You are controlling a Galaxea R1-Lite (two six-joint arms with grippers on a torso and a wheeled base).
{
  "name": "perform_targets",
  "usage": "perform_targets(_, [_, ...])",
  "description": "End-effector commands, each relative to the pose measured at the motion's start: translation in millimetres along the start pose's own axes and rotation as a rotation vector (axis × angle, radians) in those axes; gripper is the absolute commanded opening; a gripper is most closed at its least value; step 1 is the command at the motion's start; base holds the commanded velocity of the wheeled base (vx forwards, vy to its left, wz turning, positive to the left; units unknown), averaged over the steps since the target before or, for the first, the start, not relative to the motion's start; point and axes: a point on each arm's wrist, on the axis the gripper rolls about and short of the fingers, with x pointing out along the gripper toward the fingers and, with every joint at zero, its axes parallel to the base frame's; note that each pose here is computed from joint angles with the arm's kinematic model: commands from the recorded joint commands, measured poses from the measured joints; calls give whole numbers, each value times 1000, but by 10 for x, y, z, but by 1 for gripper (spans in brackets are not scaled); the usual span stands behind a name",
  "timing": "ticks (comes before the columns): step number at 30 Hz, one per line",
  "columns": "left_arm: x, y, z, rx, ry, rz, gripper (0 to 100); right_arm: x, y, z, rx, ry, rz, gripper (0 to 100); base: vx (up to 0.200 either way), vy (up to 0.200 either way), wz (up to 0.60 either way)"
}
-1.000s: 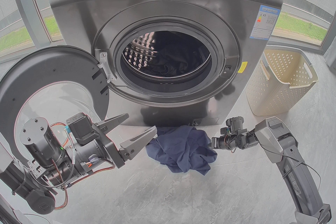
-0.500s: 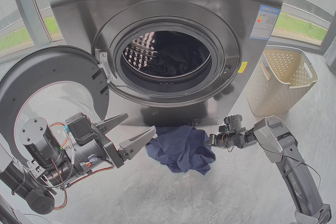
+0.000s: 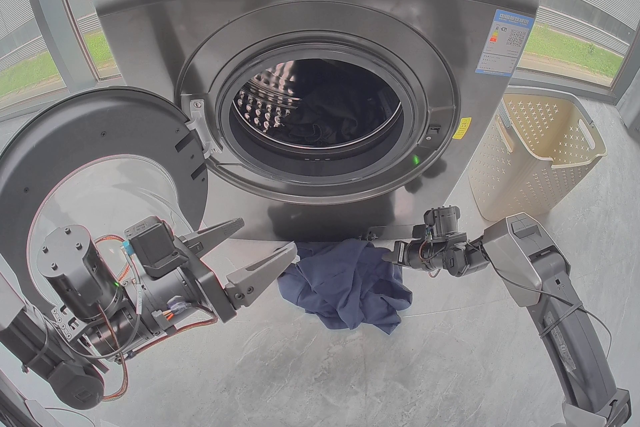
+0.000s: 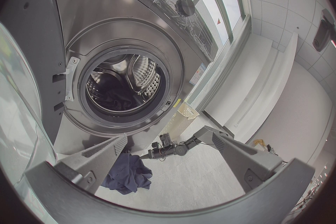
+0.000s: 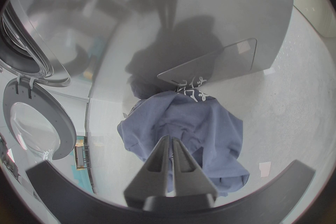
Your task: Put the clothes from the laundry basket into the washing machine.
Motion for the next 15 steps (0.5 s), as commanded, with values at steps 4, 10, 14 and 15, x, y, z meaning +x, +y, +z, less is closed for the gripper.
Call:
perform_targets(4, [5, 38, -44, -2, 18, 17, 100, 70, -85, -80, 3, -5, -28, 100, 0, 0, 0])
perform_targets(10, [-31, 72, -41, -2, 13, 57, 100, 57, -133, -43, -13, -43, -23, 100, 0, 0, 0])
perform_targets(14, [-18, 124, -23, -3, -3, 98, 100, 42, -146, -21, -17, -55, -26, 100, 0, 0, 0])
perform_targets(15, [-15, 160, -7, -4, -10, 112, 100, 42, -146, -20, -18, -56, -25, 100, 0, 0, 0])
